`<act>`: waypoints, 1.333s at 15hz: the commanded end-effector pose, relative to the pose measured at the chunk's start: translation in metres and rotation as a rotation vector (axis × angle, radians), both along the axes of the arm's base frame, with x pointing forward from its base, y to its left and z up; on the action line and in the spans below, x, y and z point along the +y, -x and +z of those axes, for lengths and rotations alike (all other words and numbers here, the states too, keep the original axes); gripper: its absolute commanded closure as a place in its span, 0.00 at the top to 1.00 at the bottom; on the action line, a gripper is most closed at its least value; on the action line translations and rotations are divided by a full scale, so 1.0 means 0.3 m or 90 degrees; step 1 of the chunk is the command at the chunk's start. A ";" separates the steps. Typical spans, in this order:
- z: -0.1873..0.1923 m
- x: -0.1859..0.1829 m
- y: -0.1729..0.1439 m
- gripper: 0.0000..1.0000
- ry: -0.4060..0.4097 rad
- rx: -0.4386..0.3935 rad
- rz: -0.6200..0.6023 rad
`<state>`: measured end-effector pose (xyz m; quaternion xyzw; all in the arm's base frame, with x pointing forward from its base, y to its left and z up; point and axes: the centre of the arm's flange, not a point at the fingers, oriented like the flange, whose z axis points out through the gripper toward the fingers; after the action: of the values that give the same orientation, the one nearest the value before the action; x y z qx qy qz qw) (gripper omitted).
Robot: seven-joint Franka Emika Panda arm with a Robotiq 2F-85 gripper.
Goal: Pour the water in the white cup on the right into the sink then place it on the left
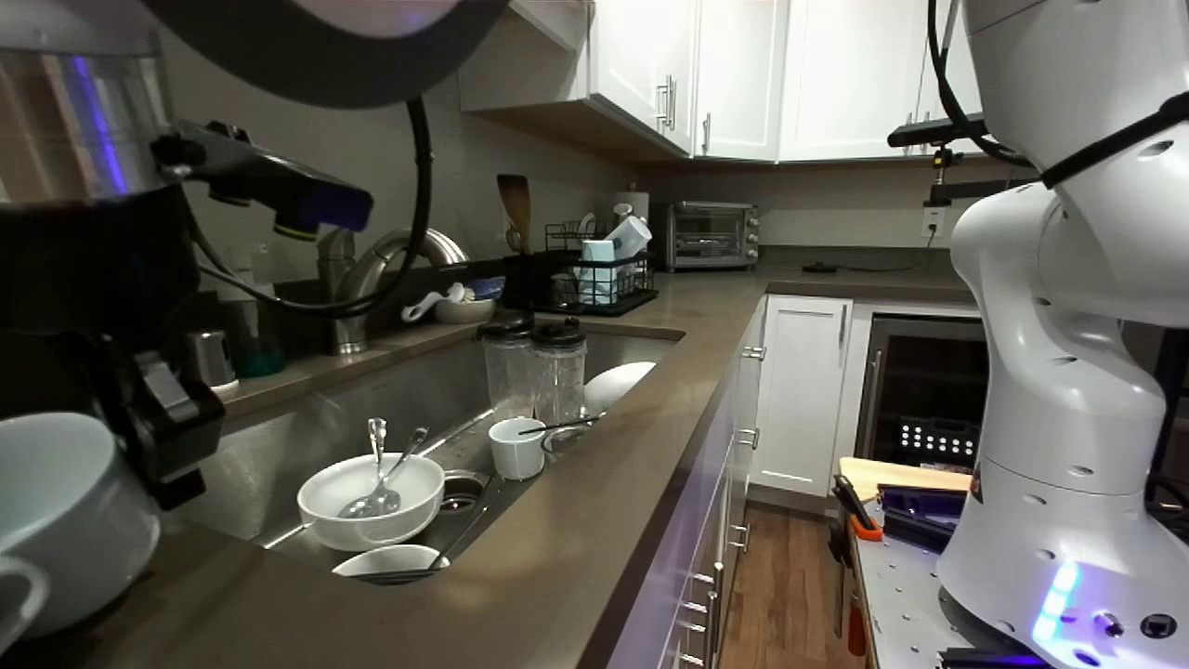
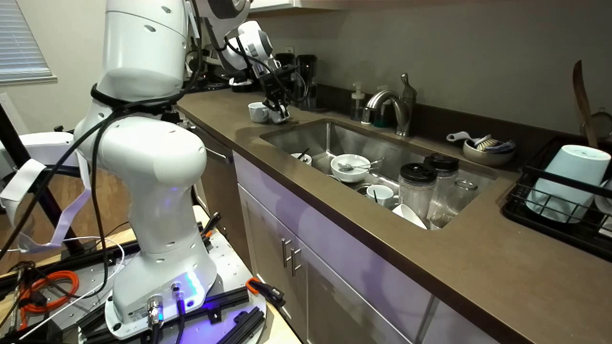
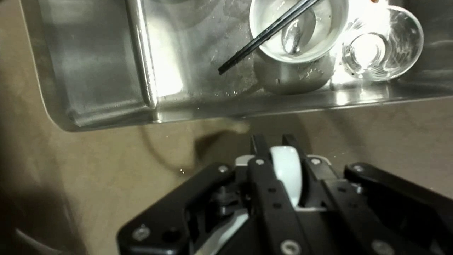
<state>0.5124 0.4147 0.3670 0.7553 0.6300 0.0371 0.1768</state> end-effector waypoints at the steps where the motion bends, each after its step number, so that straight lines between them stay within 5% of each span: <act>1: 0.008 0.073 -0.038 0.04 0.011 0.013 0.033; 20: -0.021 -0.107 -0.138 0.04 -0.138 0.080 -0.035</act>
<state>0.5534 0.3934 0.3625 0.7911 0.6047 0.0449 0.0805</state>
